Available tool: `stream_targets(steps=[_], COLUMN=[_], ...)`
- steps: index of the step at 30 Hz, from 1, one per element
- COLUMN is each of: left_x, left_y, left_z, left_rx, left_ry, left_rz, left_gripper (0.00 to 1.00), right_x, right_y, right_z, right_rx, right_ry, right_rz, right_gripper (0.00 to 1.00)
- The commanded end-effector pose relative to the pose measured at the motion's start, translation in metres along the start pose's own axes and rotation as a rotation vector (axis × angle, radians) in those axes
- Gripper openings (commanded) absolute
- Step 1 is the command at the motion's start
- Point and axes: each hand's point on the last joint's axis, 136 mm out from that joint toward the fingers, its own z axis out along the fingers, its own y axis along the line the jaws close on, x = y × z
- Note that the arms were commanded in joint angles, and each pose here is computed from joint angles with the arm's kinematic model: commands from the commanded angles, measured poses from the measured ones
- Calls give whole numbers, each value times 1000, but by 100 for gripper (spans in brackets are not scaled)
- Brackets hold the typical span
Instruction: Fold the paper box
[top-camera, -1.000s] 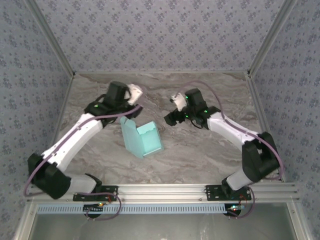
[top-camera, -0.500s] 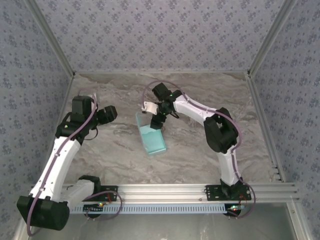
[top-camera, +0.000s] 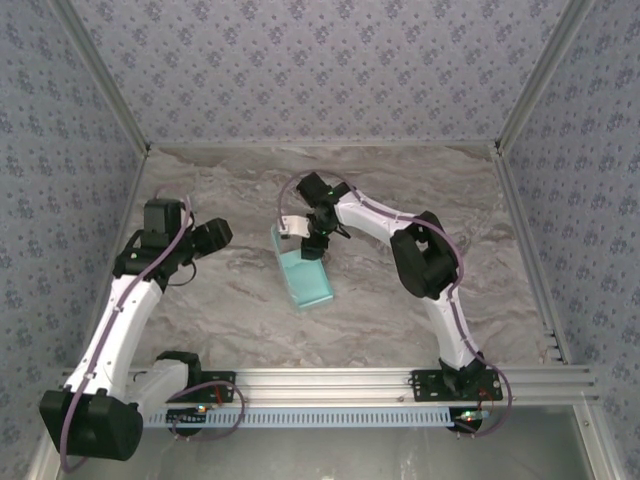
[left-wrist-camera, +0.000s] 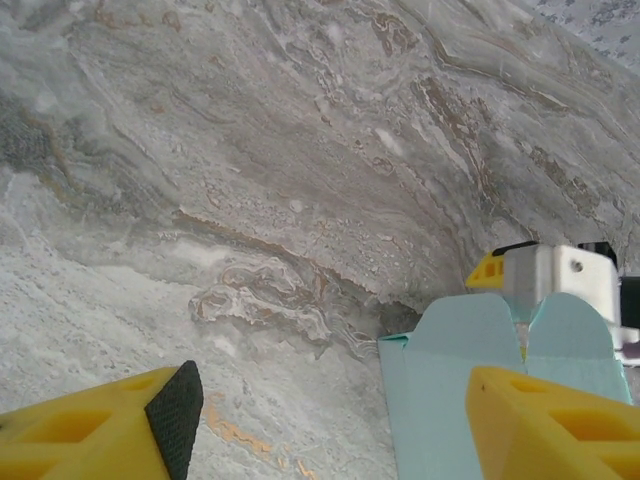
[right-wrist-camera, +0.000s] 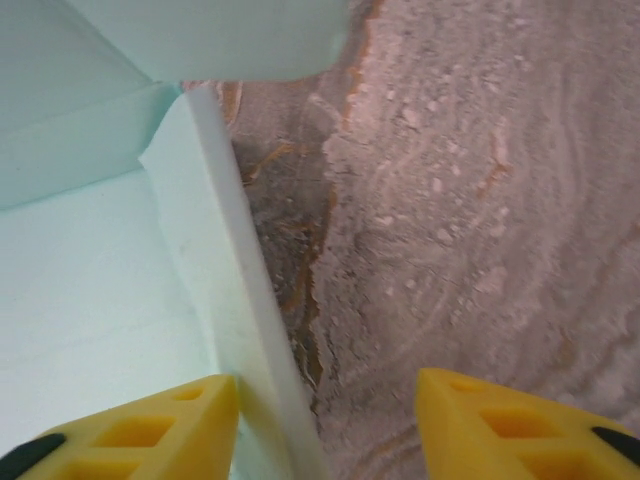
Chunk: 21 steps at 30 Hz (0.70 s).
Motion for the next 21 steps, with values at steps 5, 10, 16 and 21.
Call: stream_targets(steps=[5,10,16,21], left_x=[7,10,17,23], left_y=[2,-4,-9,-10], left_z=[7,15,31,40], left_rx=[16,55,124,162], left_ry=[22,43,46,47], left_rz=[-16,-24,-83,-99], left_gripper=[69,69,80,88], right_x=[7,20,68,118], right_y=[-10,-33,-44,-26], right_z=[-5,-24,-49,-71], right_rx=[19,178,481,625], right_ry=[-24,-41,-73,-183], right_rz=[137,399,864,1407], right_gripper=[38,30,29,28])
